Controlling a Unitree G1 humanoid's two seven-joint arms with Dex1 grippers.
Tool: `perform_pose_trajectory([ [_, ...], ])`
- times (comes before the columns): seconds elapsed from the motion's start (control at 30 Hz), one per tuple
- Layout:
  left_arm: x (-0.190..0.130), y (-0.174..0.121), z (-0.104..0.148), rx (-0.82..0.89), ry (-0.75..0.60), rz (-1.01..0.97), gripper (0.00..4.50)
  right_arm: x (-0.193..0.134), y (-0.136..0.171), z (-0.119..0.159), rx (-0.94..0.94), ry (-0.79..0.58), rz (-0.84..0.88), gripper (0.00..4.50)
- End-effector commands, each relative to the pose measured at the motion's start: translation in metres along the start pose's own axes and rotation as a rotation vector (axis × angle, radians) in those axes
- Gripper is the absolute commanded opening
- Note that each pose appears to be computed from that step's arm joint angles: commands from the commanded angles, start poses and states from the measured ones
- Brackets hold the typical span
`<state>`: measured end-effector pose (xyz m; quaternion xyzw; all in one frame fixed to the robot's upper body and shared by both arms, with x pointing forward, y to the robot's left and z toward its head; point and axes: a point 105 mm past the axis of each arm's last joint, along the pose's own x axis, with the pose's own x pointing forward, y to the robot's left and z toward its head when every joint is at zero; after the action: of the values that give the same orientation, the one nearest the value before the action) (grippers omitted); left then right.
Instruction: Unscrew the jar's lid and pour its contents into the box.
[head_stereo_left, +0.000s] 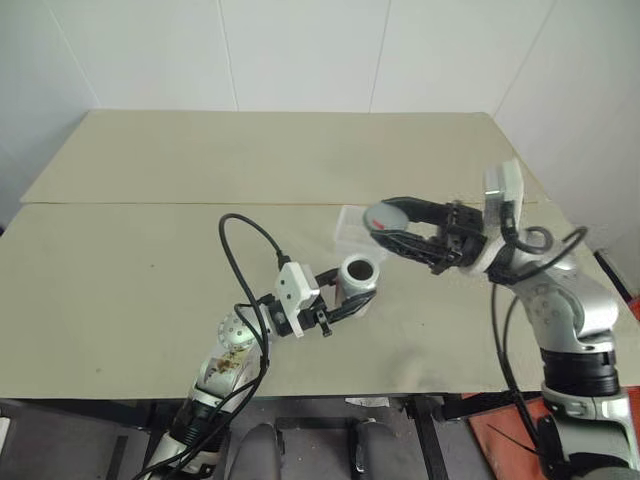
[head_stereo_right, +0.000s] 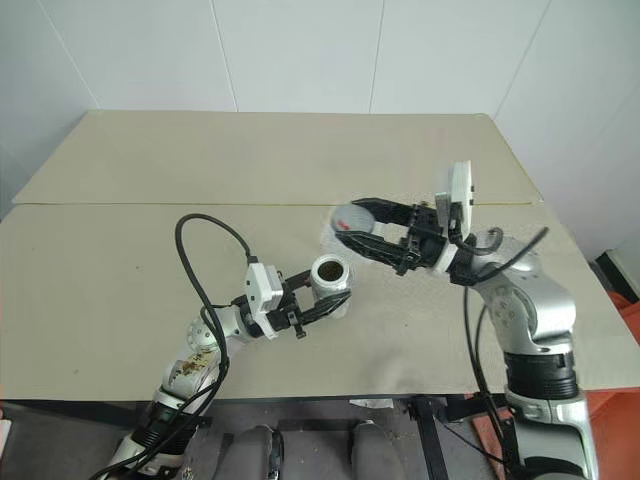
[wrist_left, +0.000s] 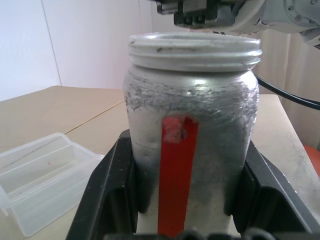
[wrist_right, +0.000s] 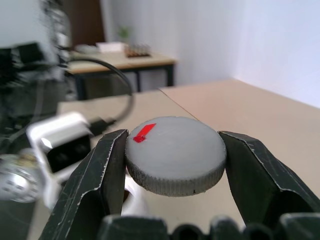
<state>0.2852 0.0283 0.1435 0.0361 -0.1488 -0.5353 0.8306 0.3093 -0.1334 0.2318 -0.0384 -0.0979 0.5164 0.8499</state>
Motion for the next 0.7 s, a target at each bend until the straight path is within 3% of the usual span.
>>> perform_pose_trajectory([
  [0.03,-0.002,0.007,0.018,0.040,-0.053,0.029,1.93,-0.028,-0.030,-0.008,-0.044,0.117,-0.256,2.76],
  [0.1,-0.003,0.009,0.019,0.043,-0.052,0.040,1.93,-0.037,-0.037,-0.019,0.022,0.166,-0.324,2.76],
  [0.27,-0.008,0.020,0.018,0.055,-0.034,0.064,1.93,-0.059,-0.037,-0.083,-0.010,0.512,-0.434,2.76],
  [0.5,-0.010,0.031,0.019,0.084,-0.024,0.080,1.93,-0.085,-0.040,-0.132,0.055,0.730,-0.535,2.76],
  [0.67,-0.013,0.035,0.018,0.098,-0.008,0.110,1.93,-0.088,-0.031,-0.130,0.067,0.750,-0.470,4.35],
  [0.7,-0.014,0.036,0.018,0.100,-0.004,0.115,1.93,-0.087,-0.030,-0.128,0.061,0.751,-0.465,4.47],
])
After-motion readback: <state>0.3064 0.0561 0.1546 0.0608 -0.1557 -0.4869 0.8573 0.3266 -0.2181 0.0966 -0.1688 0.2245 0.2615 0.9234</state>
